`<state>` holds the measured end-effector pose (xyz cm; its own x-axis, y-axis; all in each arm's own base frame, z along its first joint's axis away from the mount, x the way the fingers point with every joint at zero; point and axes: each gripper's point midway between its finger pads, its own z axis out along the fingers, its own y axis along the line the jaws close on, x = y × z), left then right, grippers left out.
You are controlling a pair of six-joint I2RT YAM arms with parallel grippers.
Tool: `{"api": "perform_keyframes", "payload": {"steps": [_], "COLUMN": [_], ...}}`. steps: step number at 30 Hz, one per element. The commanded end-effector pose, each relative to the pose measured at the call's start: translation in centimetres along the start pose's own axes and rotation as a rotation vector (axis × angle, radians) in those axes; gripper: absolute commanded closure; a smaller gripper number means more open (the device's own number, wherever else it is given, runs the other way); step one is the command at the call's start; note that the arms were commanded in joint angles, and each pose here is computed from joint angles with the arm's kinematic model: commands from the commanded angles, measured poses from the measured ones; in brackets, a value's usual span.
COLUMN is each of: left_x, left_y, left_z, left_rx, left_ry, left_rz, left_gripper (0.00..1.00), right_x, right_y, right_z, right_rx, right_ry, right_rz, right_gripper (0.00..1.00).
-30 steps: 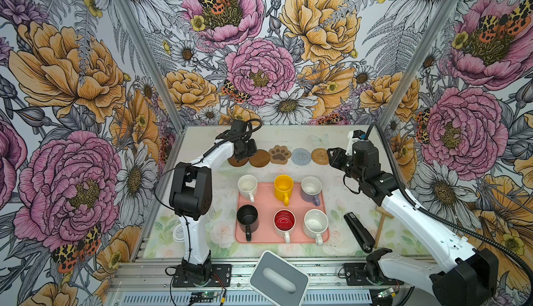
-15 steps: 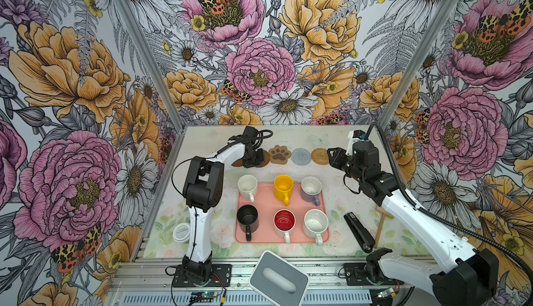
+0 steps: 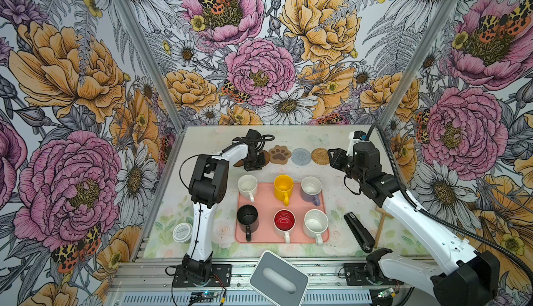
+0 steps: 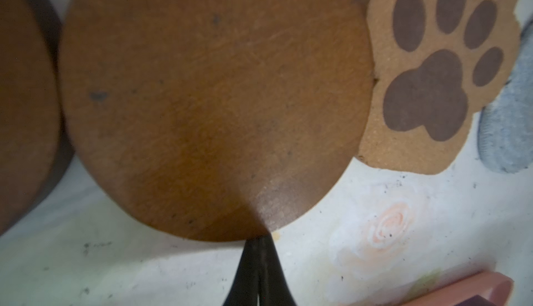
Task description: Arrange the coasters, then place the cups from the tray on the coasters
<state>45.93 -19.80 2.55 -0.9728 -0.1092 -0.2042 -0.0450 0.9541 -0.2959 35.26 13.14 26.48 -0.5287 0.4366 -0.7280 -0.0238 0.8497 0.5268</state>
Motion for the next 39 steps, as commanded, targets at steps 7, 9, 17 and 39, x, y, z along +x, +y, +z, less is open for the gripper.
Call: {"api": "perform_keyframes", "payload": {"steps": [7,9,17,39], "left_x": [-0.9,-1.1,-2.2,-4.4], "left_y": [0.7,0.7,1.1,0.9], "left_z": [0.6,0.6,0.2,-2.3], "left_rx": [-0.055,-0.057,-0.064,-0.046], "left_ry": [-0.017,-0.019,-0.041,-0.11], "left_rz": [0.019,0.02,0.008,-0.011], "left_gripper": [1.0,1.0,1.0,1.0], "right_x": [-0.7,-0.6,-0.7,-0.9], "right_y": [-0.4,-0.5,-0.5,-0.4], "right_z": [-0.7,-0.7,-0.7,-0.5], "right_rx": [0.005,0.005,0.006,0.004], "right_ry": [-0.038,-0.037,-0.038,-0.038], "right_rz": [0.002,0.002,0.004,0.006], "right_gripper": [0.68,0.68,0.68,0.68]}}
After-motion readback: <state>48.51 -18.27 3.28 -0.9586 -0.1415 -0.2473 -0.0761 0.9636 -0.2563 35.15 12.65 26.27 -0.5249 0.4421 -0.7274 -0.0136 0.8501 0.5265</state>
